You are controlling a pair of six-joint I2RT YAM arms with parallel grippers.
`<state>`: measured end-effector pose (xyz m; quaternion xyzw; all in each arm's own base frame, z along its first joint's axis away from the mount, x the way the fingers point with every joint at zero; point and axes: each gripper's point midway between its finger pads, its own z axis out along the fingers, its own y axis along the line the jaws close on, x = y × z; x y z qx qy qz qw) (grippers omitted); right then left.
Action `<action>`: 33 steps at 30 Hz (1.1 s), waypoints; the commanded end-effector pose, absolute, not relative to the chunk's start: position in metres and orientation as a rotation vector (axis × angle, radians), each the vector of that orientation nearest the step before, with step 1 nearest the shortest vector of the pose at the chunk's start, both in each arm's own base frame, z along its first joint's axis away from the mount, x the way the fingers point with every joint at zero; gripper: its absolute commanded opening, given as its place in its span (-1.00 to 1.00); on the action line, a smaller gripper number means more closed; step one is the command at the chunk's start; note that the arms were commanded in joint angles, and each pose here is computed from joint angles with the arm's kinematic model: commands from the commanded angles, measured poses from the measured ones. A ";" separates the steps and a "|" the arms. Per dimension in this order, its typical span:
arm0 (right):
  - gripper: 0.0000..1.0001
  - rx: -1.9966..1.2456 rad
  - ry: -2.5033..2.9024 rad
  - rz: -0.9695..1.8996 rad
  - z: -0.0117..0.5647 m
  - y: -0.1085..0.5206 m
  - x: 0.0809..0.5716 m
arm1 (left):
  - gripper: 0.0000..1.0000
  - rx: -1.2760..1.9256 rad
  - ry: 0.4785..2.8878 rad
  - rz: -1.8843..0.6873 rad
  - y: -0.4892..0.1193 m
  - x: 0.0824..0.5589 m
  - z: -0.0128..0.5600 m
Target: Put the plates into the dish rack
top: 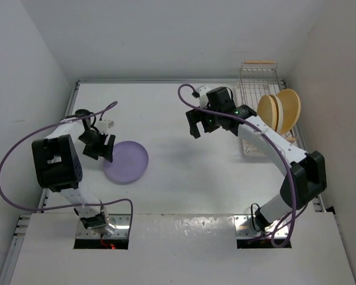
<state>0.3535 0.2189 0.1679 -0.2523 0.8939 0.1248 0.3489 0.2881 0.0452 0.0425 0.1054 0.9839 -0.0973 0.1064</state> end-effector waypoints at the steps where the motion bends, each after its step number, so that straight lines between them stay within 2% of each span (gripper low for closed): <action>1: 1.00 -0.605 2.222 0.414 0.194 0.230 0.349 | 0.54 0.331 2.871 -0.281 0.033 0.289 0.044; 4: 1.00 -0.593 2.242 0.416 0.184 0.227 0.342 | 0.39 0.326 2.925 -0.268 0.037 0.283 0.018; 6: 1.00 -0.581 2.238 0.422 0.185 0.228 0.341 | 0.21 0.312 2.937 -0.275 0.036 0.283 0.009; 7: 1.00 -0.570 2.240 0.423 0.185 0.226 0.342 | 0.00 0.311 2.946 -0.280 0.036 0.282 0.007; 9: 1.00 -0.573 2.244 0.426 0.183 0.226 0.338 | -0.26 0.312 2.931 -0.332 0.030 0.282 0.002; 10: 0.97 -0.561 2.249 0.424 0.182 0.224 0.338 | -0.69 0.312 2.927 -0.344 0.028 0.283 0.003; 11: 0.97 -0.561 2.253 0.427 0.180 0.225 0.336 | -0.96 0.326 2.915 -0.377 0.022 0.284 0.003; 14: 0.95 -0.537 2.243 0.466 0.181 0.229 0.336 | -1.00 0.348 2.841 -0.429 0.011 0.296 0.023; 20: 0.87 -0.543 2.183 0.734 0.179 0.285 0.325 | -1.00 0.566 2.466 -0.586 -0.049 0.332 0.121; 21: 0.87 -0.589 2.209 0.782 0.165 0.302 0.316 | -1.00 0.605 2.409 -0.653 -0.069 0.333 0.138; 23: 0.84 -0.592 2.166 0.853 0.173 0.321 0.317 | -1.00 0.658 2.328 -0.703 -0.088 0.333 0.161; 27: 0.78 -0.599 2.173 0.913 0.159 0.352 0.321 | -1.00 0.792 2.243 -0.777 -0.121 0.323 0.186; 29: 0.59 -0.562 2.182 0.920 0.158 0.356 0.327 | -1.00 0.809 2.226 -0.787 -0.126 0.320 0.193; 30: 0.29 -0.541 2.183 0.920 0.158 0.358 0.330 | -1.00 0.812 2.218 -0.803 -0.128 0.319 0.194; 31: 0.10 -0.525 2.180 0.926 0.159 0.360 0.333 | -1.00 0.816 2.203 -0.811 -0.129 0.318 0.198; 32: -0.43 -0.511 2.189 0.915 0.156 0.358 0.334 | -1.00 0.816 2.203 -0.811 -0.129 0.318 0.198; 33: -0.68 -0.491 2.183 0.899 0.158 0.356 0.337 | -1.00 0.816 2.203 -0.811 -0.129 0.318 0.198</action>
